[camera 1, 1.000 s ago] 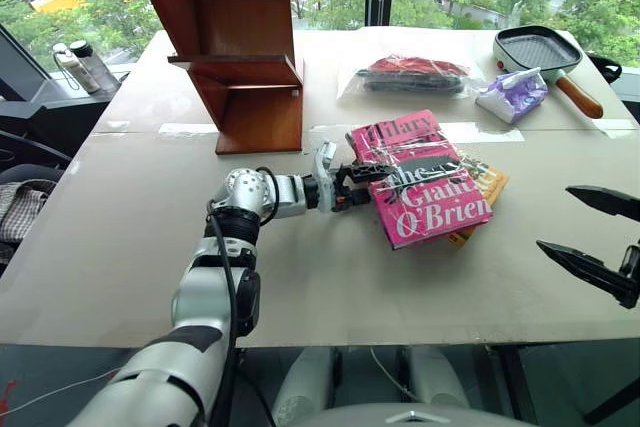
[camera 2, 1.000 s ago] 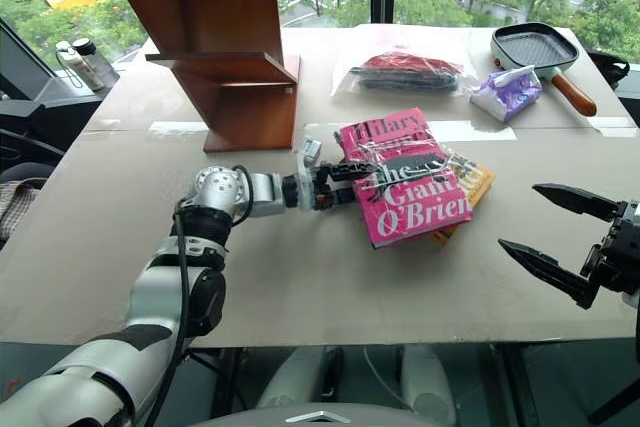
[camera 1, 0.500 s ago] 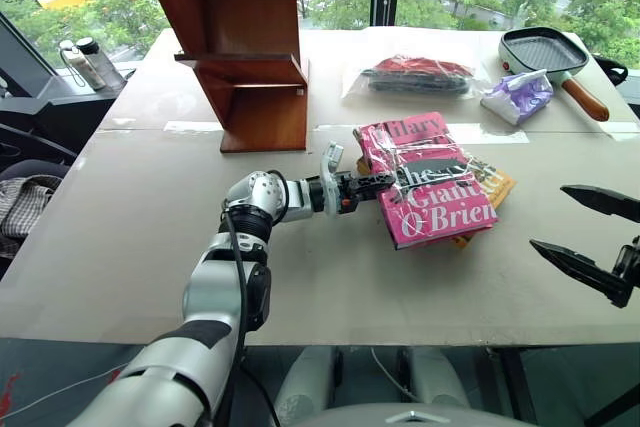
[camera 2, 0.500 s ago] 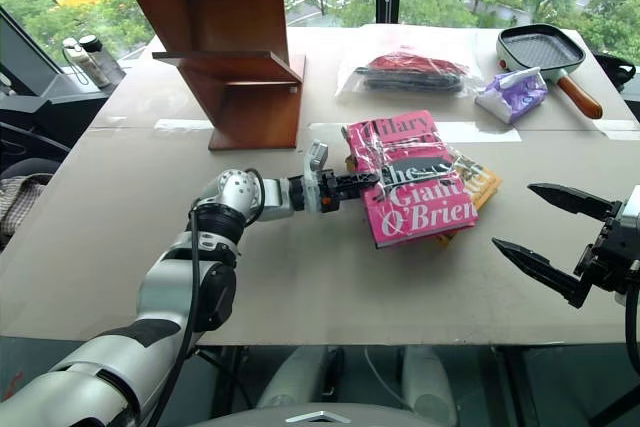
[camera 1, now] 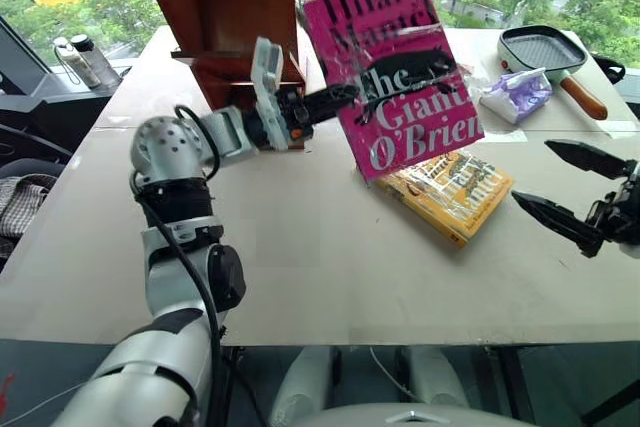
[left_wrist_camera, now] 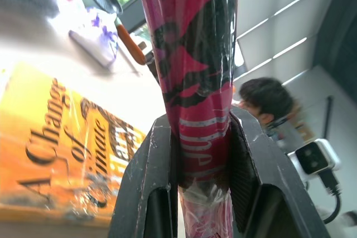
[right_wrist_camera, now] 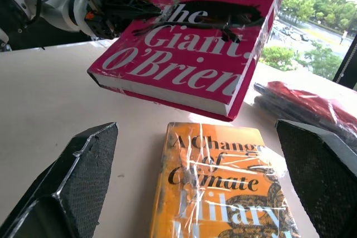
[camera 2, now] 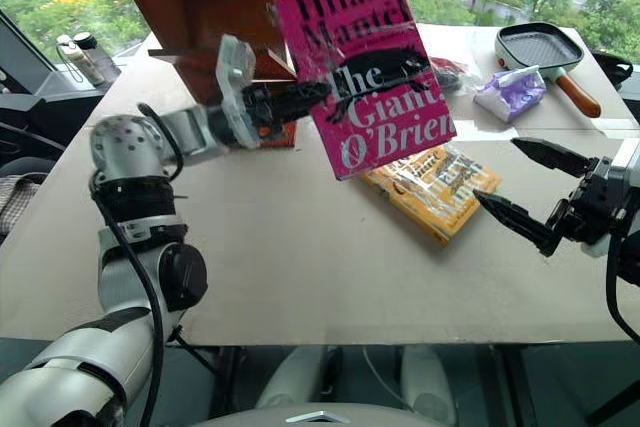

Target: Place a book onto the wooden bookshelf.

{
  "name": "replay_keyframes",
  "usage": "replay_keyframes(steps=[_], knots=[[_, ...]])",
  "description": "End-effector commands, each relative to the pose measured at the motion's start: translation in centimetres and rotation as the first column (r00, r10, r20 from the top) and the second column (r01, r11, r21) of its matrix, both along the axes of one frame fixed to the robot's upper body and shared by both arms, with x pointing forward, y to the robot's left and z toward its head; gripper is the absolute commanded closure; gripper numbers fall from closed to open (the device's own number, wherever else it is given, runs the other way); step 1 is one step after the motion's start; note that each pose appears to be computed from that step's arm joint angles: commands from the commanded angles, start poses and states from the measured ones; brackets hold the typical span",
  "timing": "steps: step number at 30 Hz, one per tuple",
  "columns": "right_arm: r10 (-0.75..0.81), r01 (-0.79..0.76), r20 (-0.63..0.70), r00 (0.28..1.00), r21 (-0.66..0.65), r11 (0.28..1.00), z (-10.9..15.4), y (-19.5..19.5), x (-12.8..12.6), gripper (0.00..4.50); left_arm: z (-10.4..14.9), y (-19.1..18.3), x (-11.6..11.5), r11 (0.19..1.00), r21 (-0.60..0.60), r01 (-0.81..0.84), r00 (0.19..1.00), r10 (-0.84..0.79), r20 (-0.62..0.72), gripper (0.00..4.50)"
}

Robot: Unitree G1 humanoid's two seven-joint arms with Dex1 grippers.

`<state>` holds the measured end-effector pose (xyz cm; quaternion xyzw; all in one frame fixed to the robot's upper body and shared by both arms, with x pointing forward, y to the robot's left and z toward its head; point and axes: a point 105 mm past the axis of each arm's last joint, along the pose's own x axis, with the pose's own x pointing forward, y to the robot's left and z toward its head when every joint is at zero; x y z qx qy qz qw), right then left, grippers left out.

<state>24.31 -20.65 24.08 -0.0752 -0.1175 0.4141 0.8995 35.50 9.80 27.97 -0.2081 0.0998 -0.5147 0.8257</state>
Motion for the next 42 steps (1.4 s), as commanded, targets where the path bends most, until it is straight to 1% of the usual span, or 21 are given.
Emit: replay_keyframes(steps=[1, 2, 4, 6, 7, 9, 11, 13, 14, 17, 18, 19, 21, 22, 26, 31, 33, 35, 36, 41, 42], knots=[[0.005, -0.009, 0.068, 0.998, 0.061, 0.998, 1.6, -0.4, 0.9, 0.00, 5.7, -1.6, -2.2, 0.956, 0.255, -0.144, 0.842, -0.017, 0.539, 3.90], [0.004, -0.009, 0.072, 0.997, 0.068, 0.998, 1.8, -0.7, 1.3, 0.00, 7.0, -1.6, -2.3, 0.909, 0.325, -0.262, 0.720, -0.040, 0.693, 3.90], [0.003, -0.009, 0.078, 0.997, 0.073, 0.997, 1.9, -0.9, 1.8, 0.00, 8.3, -1.6, -2.5, 0.821, 0.384, -0.422, 0.513, -0.133, 0.848, 3.90], [0.004, -0.012, 0.092, 0.996, 0.084, 0.996, 2.1, -1.2, 2.4, 0.00, 10.8, -1.2, -2.6, 0.724, 0.363, -0.586, 0.276, -0.242, 0.930, 3.90], [0.007, -0.016, 0.102, 0.995, 0.090, 0.996, 2.3, -1.3, 2.7, 0.00, 11.8, -0.8, -2.7, 0.680, 0.347, -0.646, 0.195, -0.293, 0.936, 3.90], [0.010, -0.023, 0.119, 0.993, 0.104, 0.994, 2.5, -1.3, 3.3, 0.00, 12.9, 0.5, -2.2, 0.598, 0.348, -0.722, 0.145, -0.361, 0.921, 3.90], [0.016, -0.030, 0.129, 0.992, 0.110, 0.993, 2.5, -1.1, 3.7, 0.00, 13.4, 1.9, -1.6, 0.526, 0.356, -0.772, 0.136, -0.409, 0.902, 3.90], [0.023, -0.039, 0.138, 0.990, 0.109, 0.993, 2.5, -1.0, 4.1, 0.00, 14.1, 3.7, -0.8, 0.418, 0.372, -0.829, 0.161, -0.458, 0.874, 3.90], [0.026, -0.042, 0.147, 0.989, 0.109, 0.993, 2.5, -1.0, 4.2, 0.00, 14.0, 5.3, 0.0, 0.327, 0.408, -0.852, 0.226, -0.473, 0.851, 3.90], [0.024, -0.044, 0.173, 0.985, 0.111, 0.993, 2.9, -1.1, 4.6, 0.00, 13.7, 8.9, 1.5, 0.146, 0.472, -0.869, 0.370, -0.441, 0.818, 3.90], [0.021, -0.042, 0.187, 0.982, 0.111, 0.993, 3.2, -1.2, 4.6, 0.00, 12.8, 10.5, 2.1, 0.055, 0.527, -0.848, 0.455, -0.434, 0.778, 3.90], [0.018, -0.041, 0.200, 0.980, 0.111, 0.993, 3.5, -1.2, 4.7, 0.00, 12.0, 11.7, 2.5, -0.009, 0.562, -0.827, 0.512, -0.424, 0.747, 3.90], [0.024, -0.048, 0.216, 0.976, 0.107, 0.993, 3.9, -1.1, 4.7, 0.00, 10.1, 13.8, 3.0, -0.119, 0.643, -0.757, 0.628, -0.407, 0.664, 3.90], [0.031, -0.054, 0.222, 0.975, 0.097, 0.994, 4.0, -1.0, 4.6, 0.00, 9.1, 14.4, 2.9, -0.147, 0.684, -0.714, 0.676, -0.400, 0.619, 3.90], [0.057, -0.078, 0.243, 0.968, 0.078, 0.994, 4.8, -0.7, 4.1, 0.00, 7.1, 15.4, 3.0, -0.180, 0.766, -0.617, 0.764, -0.370, 0.528, 3.90], [0.070, -0.089, 0.253, 0.965, 0.066, 0.994, 5.2, -0.5, 3.5, 0.00, 5.2, 15.6, 4.2, -0.177, 0.817, -0.550, 0.815, -0.328, 0.477, 3.90], [0.066, -0.085, 0.253, 0.965, 0.062, 0.994, 5.3, -0.6, 3.3, 0.00, 4.5, 15.2, 4.3, -0.175, 0.835, -0.521, 0.832, -0.322, 0.452, 3.90], [0.059, -0.077, 0.252, 0.966, 0.060, 0.995, 5.2, -0.8, 3.1, 0.00, 4.3, 14.1, 4.3, -0.168, 0.845, -0.508, 0.837, -0.329, 0.437, 3.90], [0.056, -0.074, 0.252, 0.966, 0.061, 0.995, 5.2, -0.8, 3.0, 0.00, 4.3, 13.9, 4.2, -0.184, 0.843, -0.506, 0.839, -0.333, 0.431, 3.90], [0.053, -0.071, 0.250, 0.967, 0.062, 0.996, 5.0, -0.7, 2.9, 0.00, 4.0, 13.0, 4.3, -0.166, 0.866, -0.472, 0.857, -0.318, 0.406, 3.90], [0.053, -0.070, 0.249, 0.967, 0.062, 0.996, 4.9, -0.7, 2.9, 0.00, 3.9, 12.9, 4.3, -0.164, 0.869, -0.468, 0.859, -0.316, 0.403, 3.40]])
